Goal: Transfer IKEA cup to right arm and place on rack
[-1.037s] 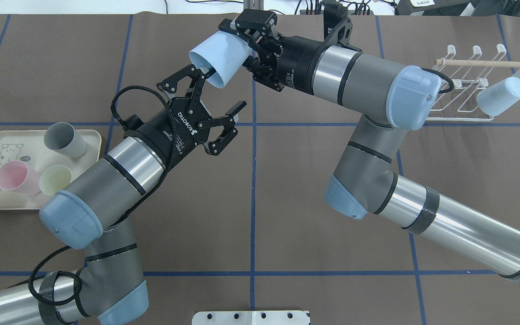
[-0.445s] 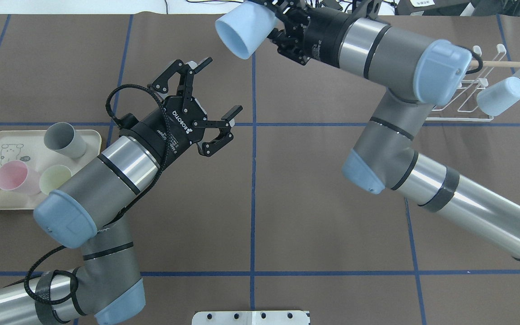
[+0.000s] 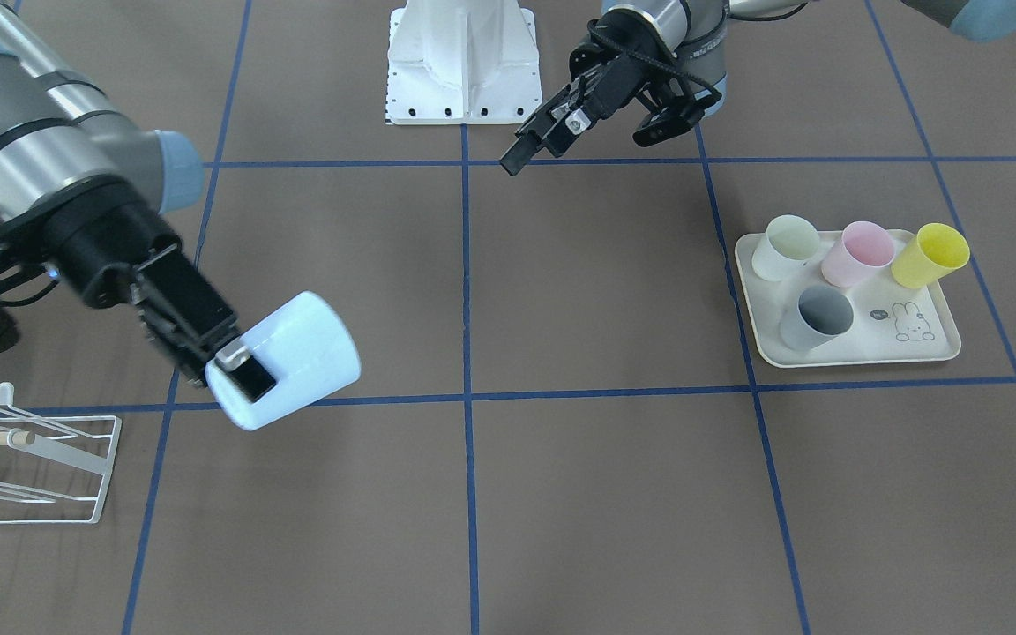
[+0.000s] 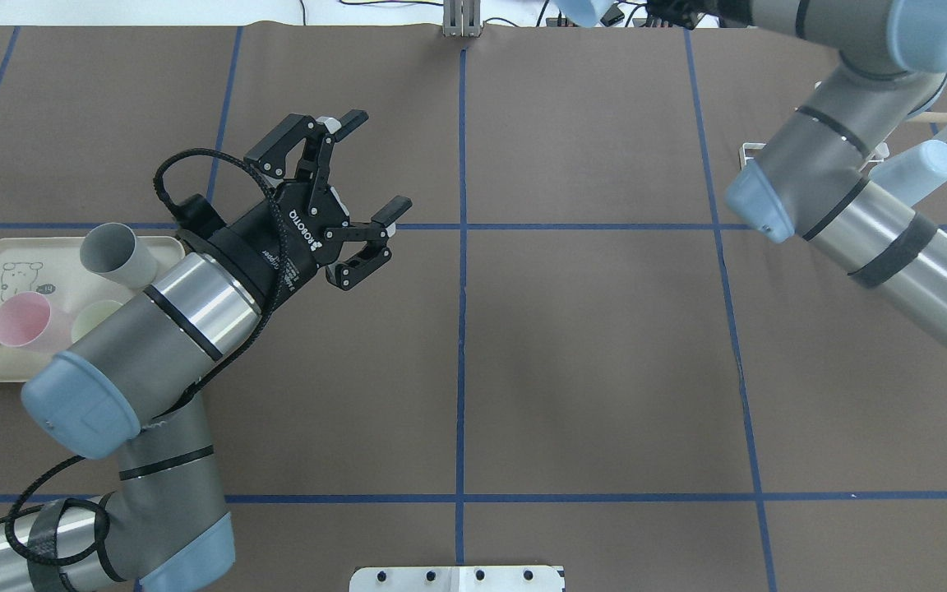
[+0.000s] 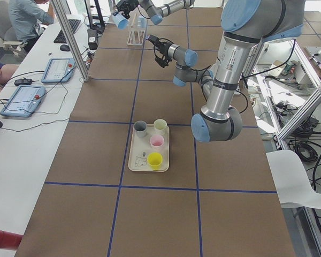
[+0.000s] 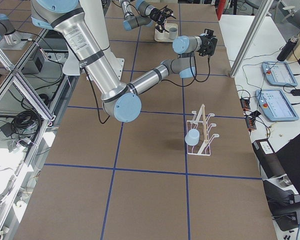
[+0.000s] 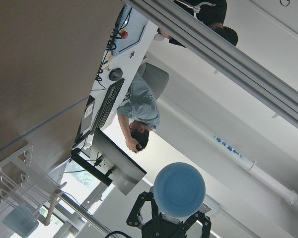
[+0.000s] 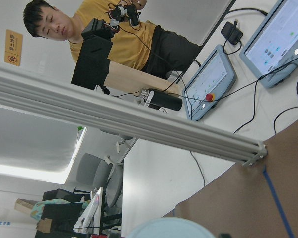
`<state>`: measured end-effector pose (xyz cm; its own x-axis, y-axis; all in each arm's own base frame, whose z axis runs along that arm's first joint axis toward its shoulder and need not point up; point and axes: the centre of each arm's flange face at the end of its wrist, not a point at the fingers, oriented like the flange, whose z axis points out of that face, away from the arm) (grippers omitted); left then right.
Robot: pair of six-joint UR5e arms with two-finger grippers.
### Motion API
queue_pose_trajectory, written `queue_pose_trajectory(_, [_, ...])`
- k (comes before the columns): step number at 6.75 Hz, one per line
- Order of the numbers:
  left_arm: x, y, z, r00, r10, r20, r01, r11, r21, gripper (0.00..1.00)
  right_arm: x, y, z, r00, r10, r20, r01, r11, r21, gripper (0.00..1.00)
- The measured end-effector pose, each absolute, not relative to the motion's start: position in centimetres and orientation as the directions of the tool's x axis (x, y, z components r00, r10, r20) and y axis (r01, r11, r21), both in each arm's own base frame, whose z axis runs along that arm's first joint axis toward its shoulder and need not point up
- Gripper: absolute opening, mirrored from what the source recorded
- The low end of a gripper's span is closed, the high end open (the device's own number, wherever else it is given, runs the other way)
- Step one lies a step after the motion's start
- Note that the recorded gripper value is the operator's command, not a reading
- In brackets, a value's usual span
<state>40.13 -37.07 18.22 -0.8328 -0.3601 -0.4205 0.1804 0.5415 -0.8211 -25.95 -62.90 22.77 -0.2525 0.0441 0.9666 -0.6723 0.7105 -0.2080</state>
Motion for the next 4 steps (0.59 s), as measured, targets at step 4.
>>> queue_pose_trajectory(4, [31.7,-41.5,27.7,-0.558,-0.279,-0.781,0.490,0.649,-0.582,1.00,-17.5,-70.5,30.1,0.337,-0.039,0.941,-0.729,0.621,0.287,0.00])
